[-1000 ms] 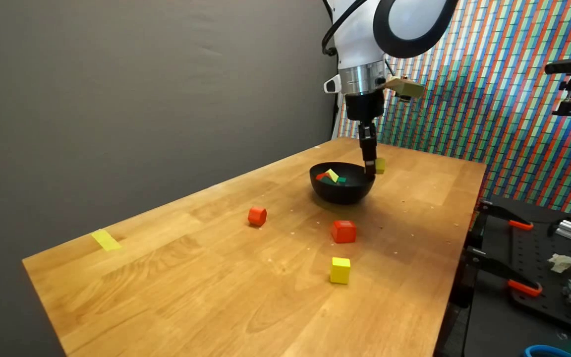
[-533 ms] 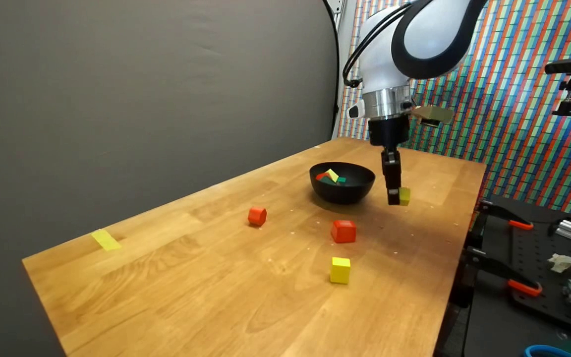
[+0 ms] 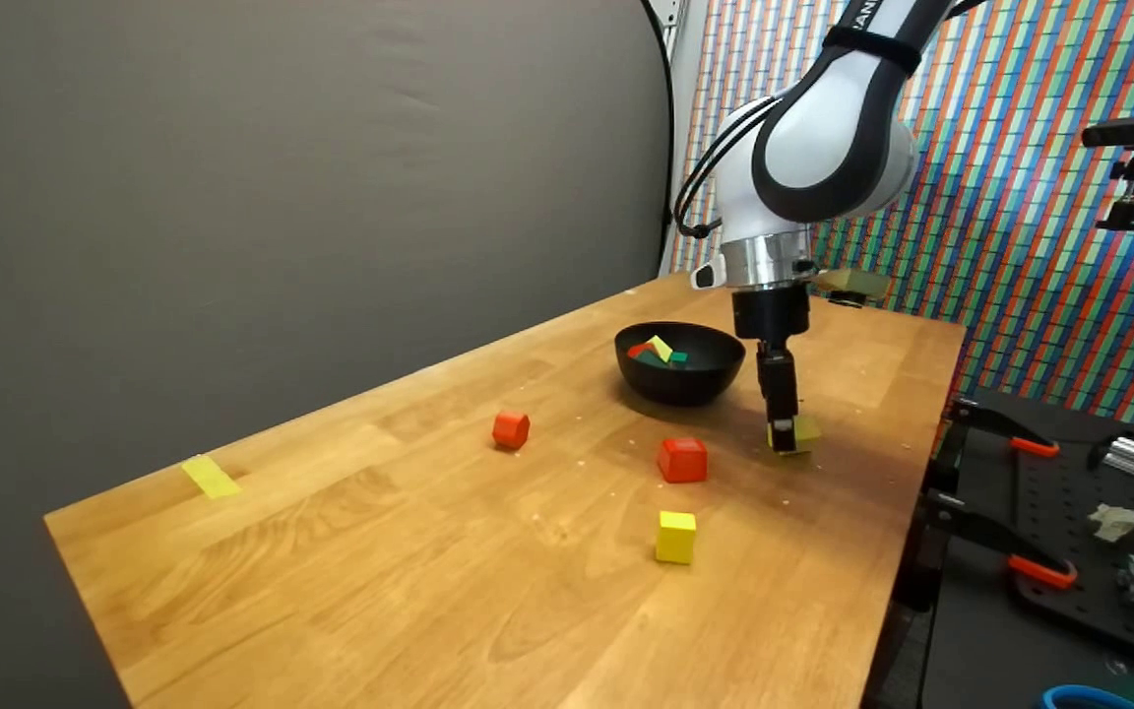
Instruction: Take the blocks in the bowl and put them on the table
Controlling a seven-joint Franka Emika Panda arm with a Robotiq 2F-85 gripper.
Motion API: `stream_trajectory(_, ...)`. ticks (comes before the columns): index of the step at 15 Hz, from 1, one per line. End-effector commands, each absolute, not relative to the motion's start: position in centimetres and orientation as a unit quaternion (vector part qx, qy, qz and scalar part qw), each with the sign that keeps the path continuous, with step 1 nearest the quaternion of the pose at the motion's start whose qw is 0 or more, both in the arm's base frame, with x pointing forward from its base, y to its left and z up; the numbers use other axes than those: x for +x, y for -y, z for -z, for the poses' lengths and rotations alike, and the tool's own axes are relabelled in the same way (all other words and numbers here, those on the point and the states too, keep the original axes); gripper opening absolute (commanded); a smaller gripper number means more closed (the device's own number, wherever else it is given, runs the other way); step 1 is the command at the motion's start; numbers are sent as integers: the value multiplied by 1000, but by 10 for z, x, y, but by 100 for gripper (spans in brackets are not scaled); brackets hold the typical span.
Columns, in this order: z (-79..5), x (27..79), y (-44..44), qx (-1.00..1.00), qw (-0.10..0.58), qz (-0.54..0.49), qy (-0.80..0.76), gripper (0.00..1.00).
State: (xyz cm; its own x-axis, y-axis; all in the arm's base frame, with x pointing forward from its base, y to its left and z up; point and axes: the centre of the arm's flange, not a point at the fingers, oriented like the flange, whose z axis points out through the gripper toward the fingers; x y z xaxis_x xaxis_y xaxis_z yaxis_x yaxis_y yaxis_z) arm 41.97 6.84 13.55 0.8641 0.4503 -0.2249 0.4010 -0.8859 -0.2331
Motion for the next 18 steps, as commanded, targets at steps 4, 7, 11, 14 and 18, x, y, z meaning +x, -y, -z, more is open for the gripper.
stream_trajectory(4,-229,391,-76,-965,37,-71,251,100)
stream_trajectory(7,-262,403,-79,-962,-8,-40,270,100)
stream_trajectory(11,-298,453,-71,-966,-75,21,246,100)
stream_trajectory(14,-300,452,-64,-967,-70,26,244,100)
stream_trajectory(18,-297,453,-62,-967,-71,22,243,100)
